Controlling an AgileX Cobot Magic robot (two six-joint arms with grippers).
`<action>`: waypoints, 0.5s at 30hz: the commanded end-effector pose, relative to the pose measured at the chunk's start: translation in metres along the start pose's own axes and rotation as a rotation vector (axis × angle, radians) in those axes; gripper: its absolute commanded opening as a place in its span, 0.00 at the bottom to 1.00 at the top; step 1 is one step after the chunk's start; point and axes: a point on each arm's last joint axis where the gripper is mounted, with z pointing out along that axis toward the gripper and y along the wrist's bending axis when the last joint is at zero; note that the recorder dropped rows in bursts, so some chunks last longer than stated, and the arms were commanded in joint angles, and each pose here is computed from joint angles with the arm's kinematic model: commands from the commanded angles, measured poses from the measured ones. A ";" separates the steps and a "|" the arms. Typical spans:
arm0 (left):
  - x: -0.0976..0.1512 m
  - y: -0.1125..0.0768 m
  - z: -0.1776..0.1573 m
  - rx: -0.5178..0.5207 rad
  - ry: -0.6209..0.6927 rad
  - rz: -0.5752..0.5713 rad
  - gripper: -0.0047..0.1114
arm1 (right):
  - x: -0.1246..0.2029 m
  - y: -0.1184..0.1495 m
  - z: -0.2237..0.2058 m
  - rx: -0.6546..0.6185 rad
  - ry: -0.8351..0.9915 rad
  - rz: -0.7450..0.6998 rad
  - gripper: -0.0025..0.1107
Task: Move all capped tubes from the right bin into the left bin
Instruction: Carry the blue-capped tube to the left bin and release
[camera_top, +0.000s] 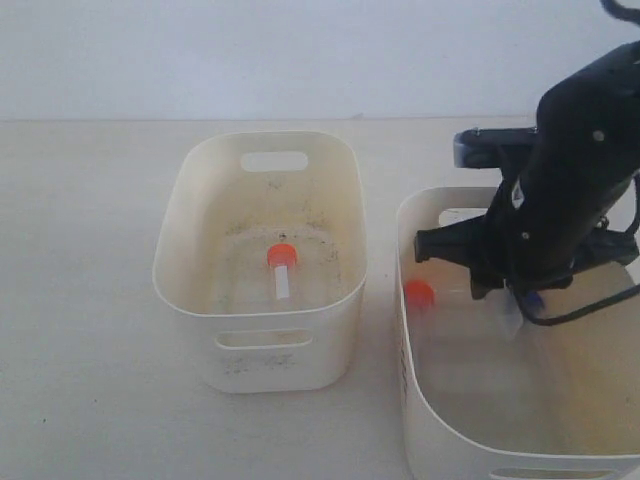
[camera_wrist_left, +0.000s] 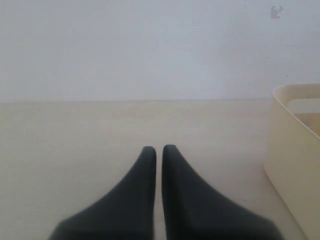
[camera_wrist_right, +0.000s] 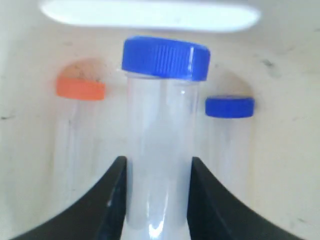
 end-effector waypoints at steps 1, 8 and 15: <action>-0.001 0.000 0.000 0.008 -0.005 -0.007 0.08 | -0.001 -0.006 -0.029 -0.029 -0.085 -0.006 0.02; -0.001 0.000 0.000 0.008 -0.005 -0.007 0.08 | -0.005 0.015 -0.074 -0.201 -0.284 -0.026 0.02; -0.001 0.000 0.000 0.008 -0.005 -0.007 0.08 | -0.010 0.072 -0.099 -0.430 -0.434 -0.121 0.02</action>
